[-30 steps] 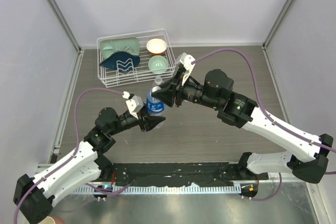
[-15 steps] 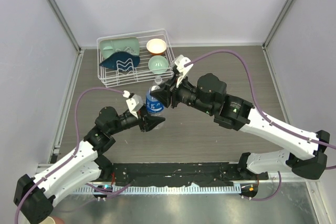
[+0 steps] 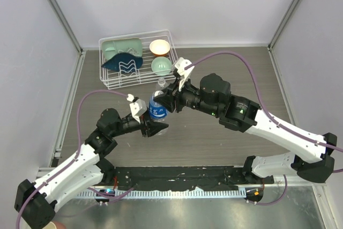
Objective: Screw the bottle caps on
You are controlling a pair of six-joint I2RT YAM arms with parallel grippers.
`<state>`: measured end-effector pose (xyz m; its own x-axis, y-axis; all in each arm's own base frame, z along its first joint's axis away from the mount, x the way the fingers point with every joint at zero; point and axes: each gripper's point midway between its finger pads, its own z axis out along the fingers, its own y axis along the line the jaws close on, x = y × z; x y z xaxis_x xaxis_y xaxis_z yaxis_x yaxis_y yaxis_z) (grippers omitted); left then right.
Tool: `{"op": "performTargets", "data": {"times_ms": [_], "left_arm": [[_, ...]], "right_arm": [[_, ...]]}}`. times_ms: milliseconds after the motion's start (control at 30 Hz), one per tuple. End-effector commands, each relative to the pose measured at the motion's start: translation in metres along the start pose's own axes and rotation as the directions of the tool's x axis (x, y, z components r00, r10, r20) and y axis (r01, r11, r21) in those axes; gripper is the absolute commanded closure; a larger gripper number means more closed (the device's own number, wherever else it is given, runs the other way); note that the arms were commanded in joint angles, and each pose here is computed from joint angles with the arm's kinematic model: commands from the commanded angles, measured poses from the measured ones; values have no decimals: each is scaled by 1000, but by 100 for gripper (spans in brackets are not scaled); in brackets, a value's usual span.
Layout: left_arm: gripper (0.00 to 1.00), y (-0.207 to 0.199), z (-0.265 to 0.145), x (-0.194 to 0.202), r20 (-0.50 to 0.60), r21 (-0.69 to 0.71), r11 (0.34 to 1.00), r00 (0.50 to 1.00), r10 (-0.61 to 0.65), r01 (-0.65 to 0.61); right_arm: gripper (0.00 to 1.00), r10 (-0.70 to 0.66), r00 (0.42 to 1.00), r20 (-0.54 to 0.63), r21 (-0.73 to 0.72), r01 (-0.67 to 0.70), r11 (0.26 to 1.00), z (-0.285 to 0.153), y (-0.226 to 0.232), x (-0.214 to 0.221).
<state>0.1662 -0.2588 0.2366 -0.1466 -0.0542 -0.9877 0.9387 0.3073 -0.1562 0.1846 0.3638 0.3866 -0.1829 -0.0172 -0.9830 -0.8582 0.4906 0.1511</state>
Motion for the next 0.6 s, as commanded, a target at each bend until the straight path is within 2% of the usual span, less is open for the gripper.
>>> {"op": "performTargets", "data": {"times_ms": [0, 233, 567], "left_arm": [[100, -16, -2, -34, 108, 77, 980, 979, 172, -181], [100, -16, -6, -11, 68, 91, 977, 980, 189, -195], [100, -26, -10, 1, 25, 162, 966, 980, 198, -200]], "right_arm": [[88, -59, 986, -157, -110, 42, 993, -10, 21, 25], [91, -160, 969, -186, -189, 125, 974, -41, 30, 8], [92, -214, 948, -234, -233, 159, 959, -41, 34, 3]]}}
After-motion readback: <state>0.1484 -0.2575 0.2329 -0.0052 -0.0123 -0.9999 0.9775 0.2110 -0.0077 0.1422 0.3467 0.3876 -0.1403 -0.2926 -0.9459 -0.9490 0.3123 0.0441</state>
